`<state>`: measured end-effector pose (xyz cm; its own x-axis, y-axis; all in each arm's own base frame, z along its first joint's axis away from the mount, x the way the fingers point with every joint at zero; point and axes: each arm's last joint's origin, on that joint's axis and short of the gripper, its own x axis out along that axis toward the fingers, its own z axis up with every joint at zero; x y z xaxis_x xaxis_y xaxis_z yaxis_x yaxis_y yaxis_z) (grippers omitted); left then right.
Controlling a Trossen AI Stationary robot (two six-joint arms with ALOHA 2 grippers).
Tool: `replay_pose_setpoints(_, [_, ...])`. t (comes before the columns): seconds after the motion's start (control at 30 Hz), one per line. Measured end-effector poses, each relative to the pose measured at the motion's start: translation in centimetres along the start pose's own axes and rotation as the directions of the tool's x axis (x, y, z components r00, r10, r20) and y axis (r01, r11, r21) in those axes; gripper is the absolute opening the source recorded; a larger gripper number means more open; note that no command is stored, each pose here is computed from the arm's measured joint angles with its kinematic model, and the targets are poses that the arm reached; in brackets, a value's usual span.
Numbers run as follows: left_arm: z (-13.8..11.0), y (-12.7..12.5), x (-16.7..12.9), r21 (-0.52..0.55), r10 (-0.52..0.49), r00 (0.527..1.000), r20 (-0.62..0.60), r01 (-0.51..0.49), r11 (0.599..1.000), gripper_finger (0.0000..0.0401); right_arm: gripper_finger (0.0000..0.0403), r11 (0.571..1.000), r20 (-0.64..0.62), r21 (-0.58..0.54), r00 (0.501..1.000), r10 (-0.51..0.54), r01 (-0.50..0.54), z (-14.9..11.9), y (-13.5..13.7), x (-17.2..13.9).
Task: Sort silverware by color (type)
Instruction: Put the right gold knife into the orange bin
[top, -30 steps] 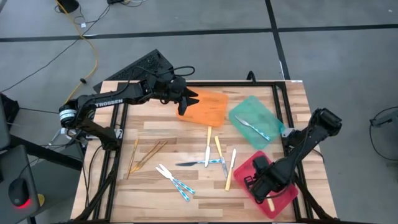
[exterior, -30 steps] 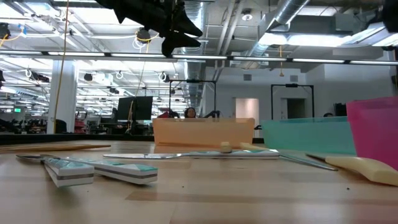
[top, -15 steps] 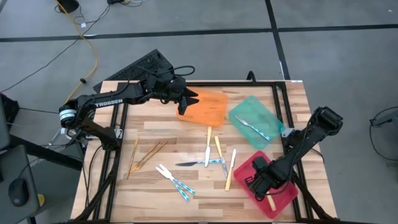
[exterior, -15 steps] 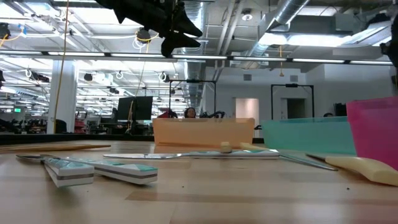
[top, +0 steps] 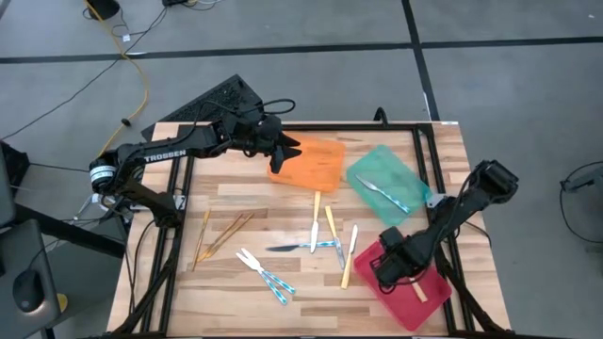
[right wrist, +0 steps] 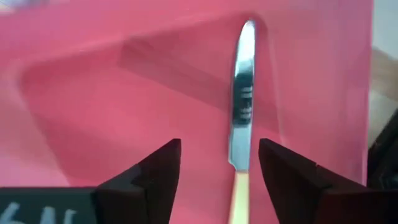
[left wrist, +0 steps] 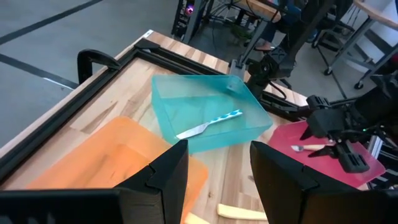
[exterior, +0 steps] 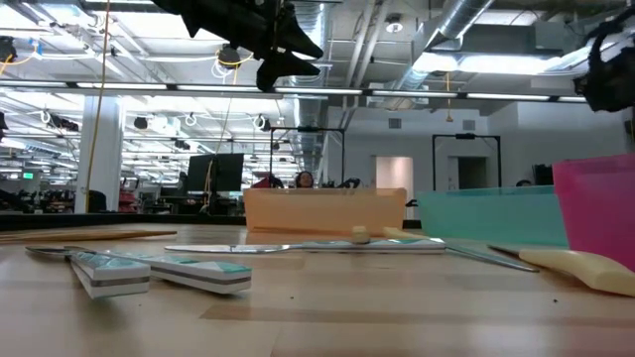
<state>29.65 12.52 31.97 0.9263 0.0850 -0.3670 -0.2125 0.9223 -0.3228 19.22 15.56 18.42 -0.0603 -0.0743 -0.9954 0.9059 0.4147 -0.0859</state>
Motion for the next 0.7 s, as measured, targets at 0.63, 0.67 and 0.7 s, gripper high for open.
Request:
replay_pose_setpoints(0.63, [-0.1,1.7,-0.6,-0.094,-0.021,0.999,-0.039,0.017,0.995,0.0155,0.023,0.844,0.412,-0.095,0.751,0.516,-0.528,3.6,-6.2,-9.3])
replay_pose_setpoints(0.67, [-0.1,1.9,-0.7,-0.107,-0.013,0.999,-0.05,0.008,0.994,0.0155,0.023,0.835,0.447,-0.102,0.725,0.524,-0.54,4.0,-6.5,-9.7])
replay_pose_setpoints(0.7, [-0.2,2.1,-0.8,-0.125,-0.006,0.998,-0.061,-0.001,0.992,0.0155,0.023,0.828,0.478,-0.112,0.701,0.529,-0.549,4.4,-6.9,-10.0])
